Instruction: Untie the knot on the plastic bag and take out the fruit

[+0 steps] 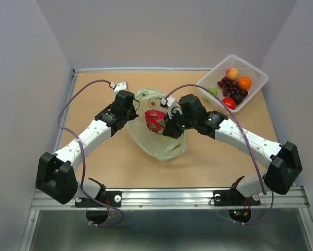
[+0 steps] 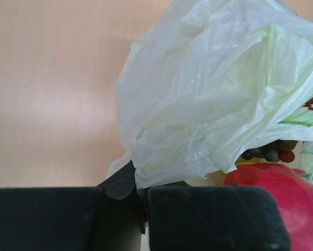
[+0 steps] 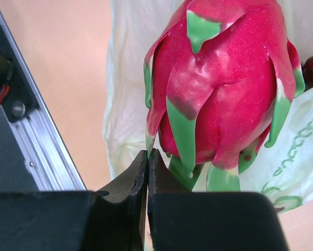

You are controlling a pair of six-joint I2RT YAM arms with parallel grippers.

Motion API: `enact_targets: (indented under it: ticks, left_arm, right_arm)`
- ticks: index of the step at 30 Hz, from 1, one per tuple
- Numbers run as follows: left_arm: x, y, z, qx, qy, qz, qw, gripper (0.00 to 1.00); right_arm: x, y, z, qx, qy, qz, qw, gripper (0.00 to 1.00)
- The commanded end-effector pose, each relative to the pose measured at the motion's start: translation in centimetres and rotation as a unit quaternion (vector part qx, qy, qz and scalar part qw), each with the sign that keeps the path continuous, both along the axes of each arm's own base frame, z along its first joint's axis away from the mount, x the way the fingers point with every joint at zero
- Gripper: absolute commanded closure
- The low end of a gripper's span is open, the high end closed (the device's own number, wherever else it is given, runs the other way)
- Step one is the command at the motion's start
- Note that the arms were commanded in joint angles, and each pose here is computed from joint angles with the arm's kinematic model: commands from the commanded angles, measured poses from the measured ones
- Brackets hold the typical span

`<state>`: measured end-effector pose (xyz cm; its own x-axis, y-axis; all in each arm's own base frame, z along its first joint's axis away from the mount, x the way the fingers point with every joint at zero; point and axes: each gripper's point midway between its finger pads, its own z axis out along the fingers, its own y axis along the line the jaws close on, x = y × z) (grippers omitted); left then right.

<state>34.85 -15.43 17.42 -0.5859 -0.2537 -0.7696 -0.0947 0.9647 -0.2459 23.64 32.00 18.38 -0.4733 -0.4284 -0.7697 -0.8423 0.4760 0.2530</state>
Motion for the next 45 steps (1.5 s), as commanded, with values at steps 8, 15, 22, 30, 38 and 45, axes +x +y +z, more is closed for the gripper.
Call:
enact_targets:
  ticks: [8, 15, 22, 30, 38, 45]
  left_arm:
    - [-0.7, 0.4, 0.3, -0.005, -0.003, 0.005, 1.0, 0.92]
    - [-1.6, 0.9, -0.7, -0.001, 0.011, 0.007, 1.0, 0.92]
    - [-2.3, 0.4, -1.2, -0.016, 0.018, -0.008, 1.0, 0.92]
    - [-3.3, 0.6, -0.5, -0.022, 0.012, -0.015, 1.0, 0.92]
    - [-4.2, 0.6, -0.6, -0.032, 0.017, -0.021, 0.999, 0.92]
    - [-4.2, 0.3, -0.6, -0.032, 0.022, -0.029, 0.999, 0.92]
  right_arm:
    - [3.3, -0.1, 17.9, 0.148, -0.179, -0.028, 0.972, 1.0]
    - [10.7, -7.9, 21.1, 0.12, -0.244, -0.205, 0.94, 1.0]
    - [18.3, -17.1, 19.8, 0.08, -0.251, -0.349, 0.899, 1.0]
    - [26.6, -27.0, 13.8, 0.074, -0.199, -0.471, 0.856, 1.0]
    - [30.9, -30.4, 5.0, 0.051, -0.115, -0.495, 0.86, 0.99]
    - [29.5, -29.1, 5.7, 0.074, -0.102, -0.478, 0.869, 0.16]
